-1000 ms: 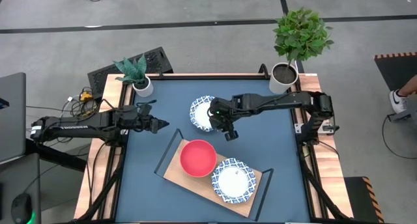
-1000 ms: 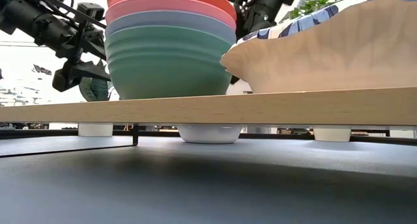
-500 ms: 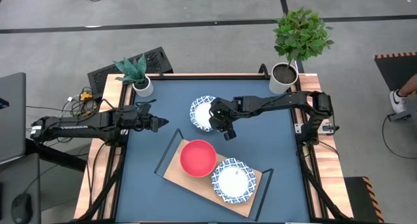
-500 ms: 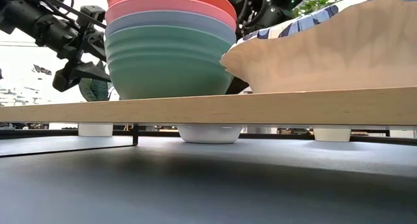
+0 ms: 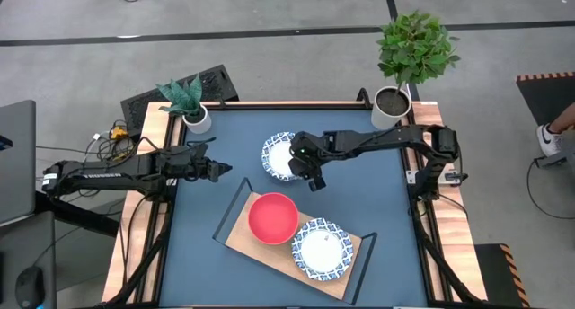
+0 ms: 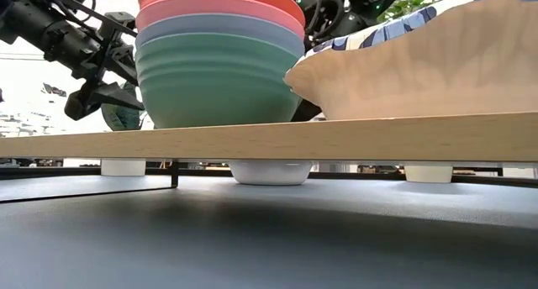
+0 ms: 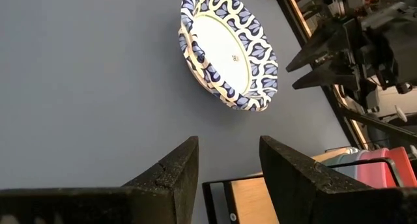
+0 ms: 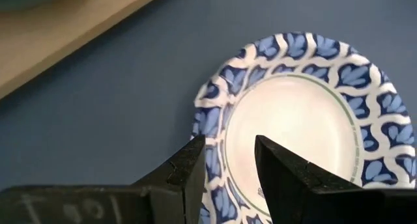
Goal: Place and stack bowls onto a shelf
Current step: Stack the white bowl on top of the other white bowl on the shelf
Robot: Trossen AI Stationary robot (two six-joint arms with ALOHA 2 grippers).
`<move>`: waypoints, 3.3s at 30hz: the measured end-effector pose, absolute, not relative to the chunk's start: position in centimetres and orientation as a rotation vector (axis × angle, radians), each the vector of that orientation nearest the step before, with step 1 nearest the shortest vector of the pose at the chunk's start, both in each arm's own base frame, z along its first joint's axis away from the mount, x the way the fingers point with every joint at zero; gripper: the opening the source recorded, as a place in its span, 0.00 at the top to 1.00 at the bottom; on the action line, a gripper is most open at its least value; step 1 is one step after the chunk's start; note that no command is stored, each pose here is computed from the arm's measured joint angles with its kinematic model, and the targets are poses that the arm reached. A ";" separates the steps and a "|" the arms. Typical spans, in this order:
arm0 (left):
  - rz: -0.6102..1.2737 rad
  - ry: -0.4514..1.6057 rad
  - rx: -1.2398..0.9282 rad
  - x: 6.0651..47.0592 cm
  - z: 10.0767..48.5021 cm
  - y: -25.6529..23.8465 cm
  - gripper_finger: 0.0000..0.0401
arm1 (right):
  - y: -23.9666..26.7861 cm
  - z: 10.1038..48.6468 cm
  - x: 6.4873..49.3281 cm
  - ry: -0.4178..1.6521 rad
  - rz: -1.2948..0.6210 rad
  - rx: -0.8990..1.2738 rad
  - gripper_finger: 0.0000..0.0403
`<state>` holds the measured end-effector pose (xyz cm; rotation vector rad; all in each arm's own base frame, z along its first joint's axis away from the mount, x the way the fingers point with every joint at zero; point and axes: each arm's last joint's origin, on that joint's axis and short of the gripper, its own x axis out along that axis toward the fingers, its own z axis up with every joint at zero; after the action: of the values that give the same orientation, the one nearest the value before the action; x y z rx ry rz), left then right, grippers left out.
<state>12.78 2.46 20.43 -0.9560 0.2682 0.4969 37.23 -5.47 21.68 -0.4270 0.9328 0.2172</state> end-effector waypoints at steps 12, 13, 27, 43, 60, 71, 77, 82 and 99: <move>0.497 0.269 -0.958 12.8 20.4 2.5 0.63 | -5.5 21.7 37.3 0.922 0.232 -0.415 0.61; 0.497 0.269 -0.958 12.8 20.4 2.5 0.63 | -5.5 21.7 37.3 0.922 0.232 -0.415 0.61; 0.501 0.269 -0.957 12.8 20.4 2.5 0.63 | -6.2 21.7 37.1 0.931 0.215 -0.405 0.61; 0.498 0.274 -0.941 12.8 20.4 2.5 0.63 | -6.9 21.1 36.8 0.931 0.187 -0.392 0.63; 0.492 0.279 -0.928 12.8 20.4 2.5 0.63 | -6.0 20.5 36.8 0.930 0.210 -0.371 0.66; 0.500 0.275 -0.922 12.8 20.4 2.5 0.63 | -6.1 19.5 36.3 0.958 0.211 -0.372 0.66; 0.501 0.275 -0.922 12.8 20.4 2.5 0.63 | -6.1 19.5 36.3 0.953 0.219 -0.392 0.66; 0.502 0.275 -0.922 12.8 20.4 2.5 0.63 | -6.2 19.5 36.3 0.953 0.216 -0.391 0.66; 0.508 0.270 -0.926 12.7 20.4 2.5 0.63 | -5.9 18.3 35.7 0.972 0.218 -0.393 0.70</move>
<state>12.75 2.50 20.40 -0.9256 0.2701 0.5081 35.74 -5.94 18.32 -0.3928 0.9723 0.2181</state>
